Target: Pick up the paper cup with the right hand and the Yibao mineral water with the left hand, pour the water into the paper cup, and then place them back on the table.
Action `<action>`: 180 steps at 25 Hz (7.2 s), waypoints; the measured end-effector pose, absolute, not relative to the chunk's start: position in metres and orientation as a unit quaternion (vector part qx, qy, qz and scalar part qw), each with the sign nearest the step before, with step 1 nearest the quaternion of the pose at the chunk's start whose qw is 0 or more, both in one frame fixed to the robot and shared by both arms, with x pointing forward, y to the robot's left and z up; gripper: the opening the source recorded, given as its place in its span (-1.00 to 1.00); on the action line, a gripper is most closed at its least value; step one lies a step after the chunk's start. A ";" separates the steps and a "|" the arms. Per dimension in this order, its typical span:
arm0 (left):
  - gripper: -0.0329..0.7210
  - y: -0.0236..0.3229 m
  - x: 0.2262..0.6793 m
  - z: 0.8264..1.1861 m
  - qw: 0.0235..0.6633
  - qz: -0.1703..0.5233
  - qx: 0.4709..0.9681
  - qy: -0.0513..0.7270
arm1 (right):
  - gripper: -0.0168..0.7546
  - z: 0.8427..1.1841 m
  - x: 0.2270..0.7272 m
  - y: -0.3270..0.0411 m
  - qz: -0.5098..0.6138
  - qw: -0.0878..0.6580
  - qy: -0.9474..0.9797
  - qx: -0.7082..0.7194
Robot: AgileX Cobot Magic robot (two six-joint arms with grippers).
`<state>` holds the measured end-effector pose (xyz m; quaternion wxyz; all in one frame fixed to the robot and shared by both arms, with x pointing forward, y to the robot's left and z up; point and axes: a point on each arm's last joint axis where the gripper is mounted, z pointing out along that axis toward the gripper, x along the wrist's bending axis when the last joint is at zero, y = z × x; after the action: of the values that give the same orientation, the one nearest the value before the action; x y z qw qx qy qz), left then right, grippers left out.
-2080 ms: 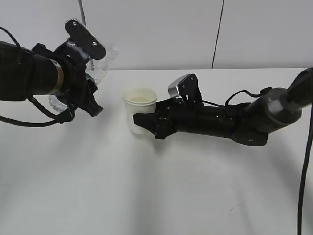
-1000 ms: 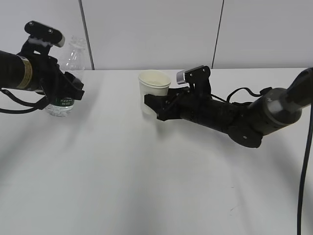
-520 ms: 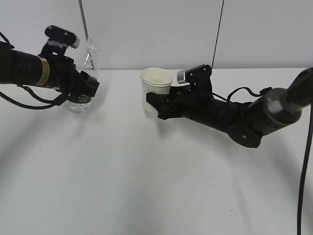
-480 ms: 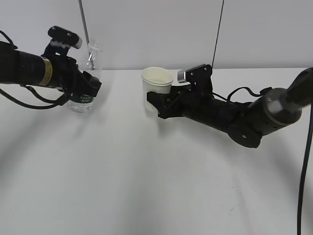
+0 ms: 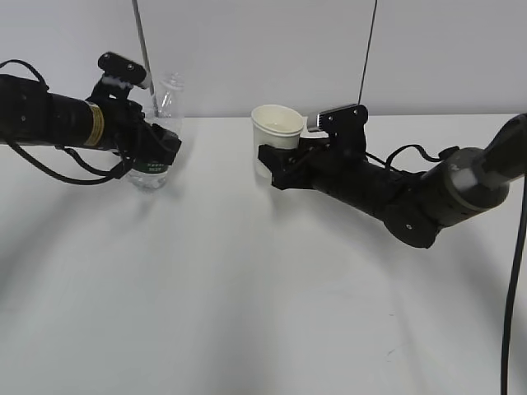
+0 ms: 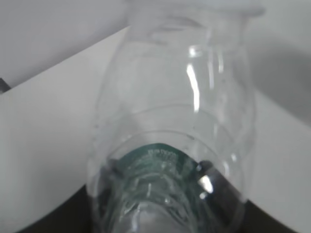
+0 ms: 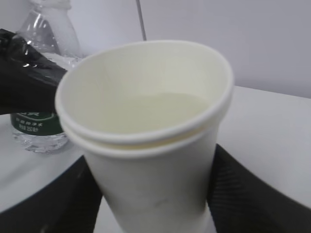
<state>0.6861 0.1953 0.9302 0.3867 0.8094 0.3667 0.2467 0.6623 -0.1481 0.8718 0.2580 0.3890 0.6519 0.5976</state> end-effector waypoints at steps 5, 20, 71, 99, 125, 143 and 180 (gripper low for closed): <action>-0.08 0.193 0.689 0.930 0.410 0.250 0.798 0.365 | 0.31 0.873 0.667 -0.158 0.594 0.272 0.629 0.421; -0.08 0.203 0.698 0.923 0.506 0.244 0.745 0.361 | 0.31 0.873 0.673 -0.172 0.586 0.295 0.614 0.438; -0.09 0.198 0.699 0.893 0.553 0.218 0.727 0.344 | 0.31 0.858 0.678 -0.191 0.511 0.342 0.616 0.492; -0.09 0.198 0.699 0.893 0.553 0.218 0.727 0.344 | 0.30 0.838 0.663 -0.213 0.536 0.381 0.583 0.478; -0.09 0.198 0.699 0.893 0.553 0.218 0.727 0.344 | 0.30 0.824 0.661 -0.213 0.534 0.379 0.585 0.478; -0.09 0.198 0.699 0.893 0.554 0.218 0.727 0.343 | 0.59 0.823 0.660 -0.213 0.530 0.378 0.588 0.479; -0.09 0.198 0.699 0.893 0.554 0.217 0.726 0.344 | 0.59 0.889 0.569 -0.231 0.512 0.365 0.601 0.494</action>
<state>0.6993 0.1984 0.8929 0.5543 0.7262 0.3435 0.2174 0.5690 -0.2305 0.8887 0.3652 0.4936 0.6010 0.5117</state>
